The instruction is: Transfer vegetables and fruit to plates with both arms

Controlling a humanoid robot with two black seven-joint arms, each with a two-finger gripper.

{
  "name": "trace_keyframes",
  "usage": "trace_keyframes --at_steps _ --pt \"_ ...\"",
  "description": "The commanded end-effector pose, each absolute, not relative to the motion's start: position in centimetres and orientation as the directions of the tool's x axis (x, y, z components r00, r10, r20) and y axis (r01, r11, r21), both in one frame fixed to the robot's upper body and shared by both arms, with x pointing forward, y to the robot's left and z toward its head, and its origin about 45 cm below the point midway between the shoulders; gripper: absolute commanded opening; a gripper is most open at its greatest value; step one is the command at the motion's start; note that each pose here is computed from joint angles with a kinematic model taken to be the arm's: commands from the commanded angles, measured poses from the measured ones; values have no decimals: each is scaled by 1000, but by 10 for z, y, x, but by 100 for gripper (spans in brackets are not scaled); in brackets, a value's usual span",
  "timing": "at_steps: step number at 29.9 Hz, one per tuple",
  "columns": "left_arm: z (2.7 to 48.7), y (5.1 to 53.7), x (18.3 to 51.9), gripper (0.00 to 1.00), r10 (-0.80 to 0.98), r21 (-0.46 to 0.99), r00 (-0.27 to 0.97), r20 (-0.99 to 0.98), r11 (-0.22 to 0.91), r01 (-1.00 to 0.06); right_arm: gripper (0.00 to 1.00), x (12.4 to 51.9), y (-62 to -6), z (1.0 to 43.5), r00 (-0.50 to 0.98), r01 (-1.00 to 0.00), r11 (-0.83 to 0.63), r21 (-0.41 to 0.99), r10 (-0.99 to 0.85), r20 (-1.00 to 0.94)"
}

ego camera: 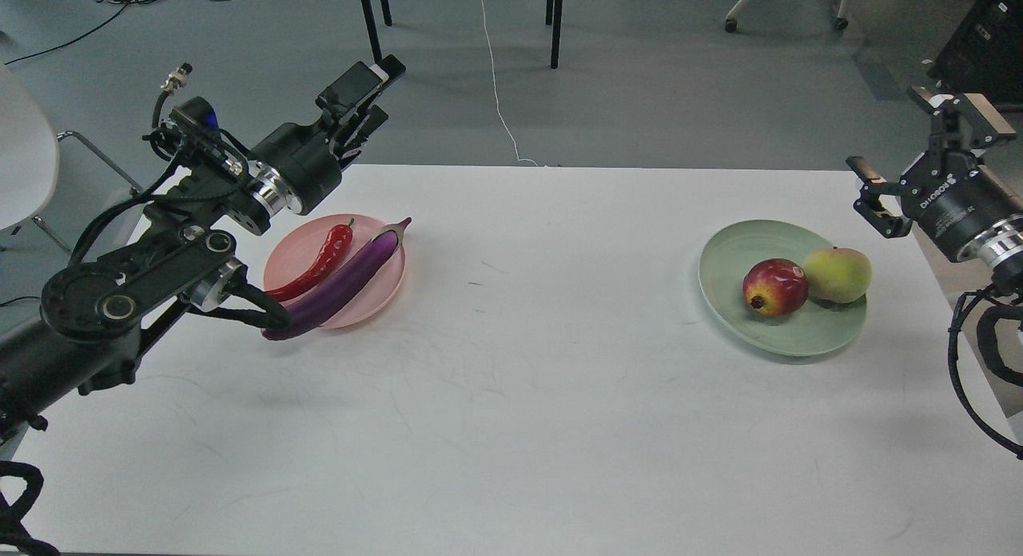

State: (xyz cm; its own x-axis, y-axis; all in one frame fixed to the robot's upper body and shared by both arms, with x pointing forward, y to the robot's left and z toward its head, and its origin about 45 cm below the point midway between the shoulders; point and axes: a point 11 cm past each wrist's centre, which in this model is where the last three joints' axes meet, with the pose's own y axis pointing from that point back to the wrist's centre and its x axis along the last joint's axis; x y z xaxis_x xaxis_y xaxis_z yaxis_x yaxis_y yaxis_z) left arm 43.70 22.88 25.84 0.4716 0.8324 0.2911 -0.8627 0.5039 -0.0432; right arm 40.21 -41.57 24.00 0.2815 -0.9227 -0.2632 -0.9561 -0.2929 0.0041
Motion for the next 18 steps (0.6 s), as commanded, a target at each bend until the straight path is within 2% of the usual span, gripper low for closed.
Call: trace_keyframes --at_steps 1,4,9,18 --pt "245 224 433 98 897 -66 430 100 437 -897 99 408 -393 230 289 -953 -303 4 -912 -290" --pt "232 230 429 98 922 -66 388 -23 385 -920 99 413 -374 219 266 -959 -283 18 -918 -294" --pt "202 225 408 98 891 -62 408 -199 404 -913 99 416 -344 201 244 -962 -269 52 -927 -284" --pt "183 216 400 98 865 -38 424 -267 430 -902 99 413 -331 191 257 -955 -289 62 -916 -307"
